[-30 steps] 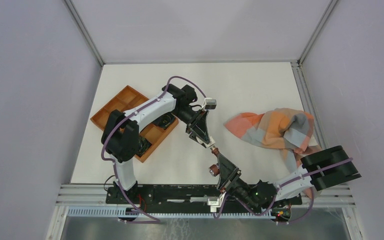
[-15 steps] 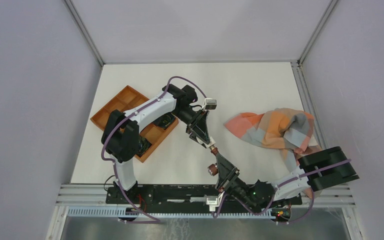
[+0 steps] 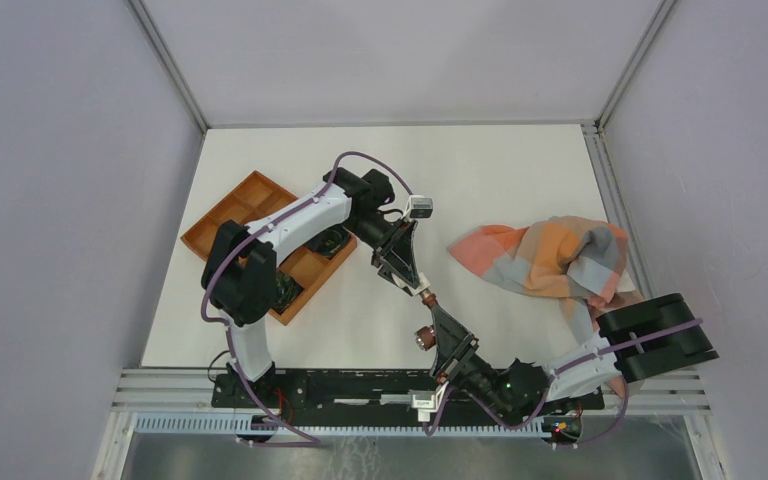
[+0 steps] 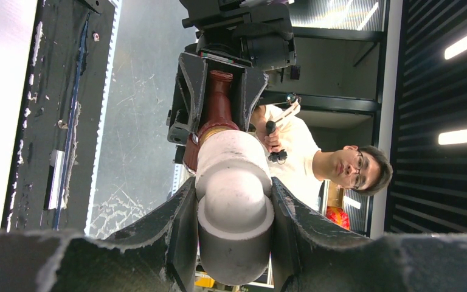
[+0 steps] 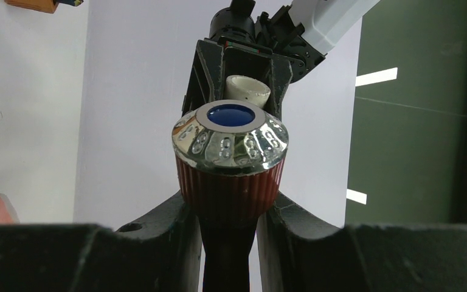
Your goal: Install the water faucets
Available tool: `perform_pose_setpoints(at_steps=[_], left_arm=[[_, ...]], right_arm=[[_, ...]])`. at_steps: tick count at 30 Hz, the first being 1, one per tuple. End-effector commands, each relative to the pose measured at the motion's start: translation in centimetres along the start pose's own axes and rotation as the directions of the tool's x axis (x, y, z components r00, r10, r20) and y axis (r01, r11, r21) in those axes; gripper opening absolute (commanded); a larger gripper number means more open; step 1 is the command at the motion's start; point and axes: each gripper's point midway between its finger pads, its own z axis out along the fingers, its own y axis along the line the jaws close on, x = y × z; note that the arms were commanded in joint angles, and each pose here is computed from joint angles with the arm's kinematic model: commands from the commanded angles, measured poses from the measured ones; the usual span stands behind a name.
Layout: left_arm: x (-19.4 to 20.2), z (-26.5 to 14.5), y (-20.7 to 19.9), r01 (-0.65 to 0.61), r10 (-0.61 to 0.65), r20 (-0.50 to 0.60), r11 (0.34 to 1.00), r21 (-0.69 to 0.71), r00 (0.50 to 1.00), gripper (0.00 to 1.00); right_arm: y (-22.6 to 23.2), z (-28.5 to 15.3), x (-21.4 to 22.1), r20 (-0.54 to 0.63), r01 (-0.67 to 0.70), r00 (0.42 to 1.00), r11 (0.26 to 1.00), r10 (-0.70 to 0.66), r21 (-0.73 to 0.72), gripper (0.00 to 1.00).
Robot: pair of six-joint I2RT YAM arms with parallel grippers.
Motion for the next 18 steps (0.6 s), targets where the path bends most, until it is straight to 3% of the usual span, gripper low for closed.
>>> perform_pose_setpoints(at_steps=[1, 18], left_arm=[[0.9, 0.6, -2.1, -0.048, 0.049, -0.016, 0.998, 0.040, 0.999, 0.02], [0.8, 0.6, -1.8, -0.044, 0.044, -0.018, 0.998, 0.035, 0.999, 0.02]], right_arm=[[-5.1, -0.4, 3.2, -0.074, -0.220, 0.968, 0.951, 0.241, 0.218, 0.00], [-6.0, -0.6, 3.4, -0.078, -0.215, 0.967, 0.943, 0.242, 0.252, 0.00]])
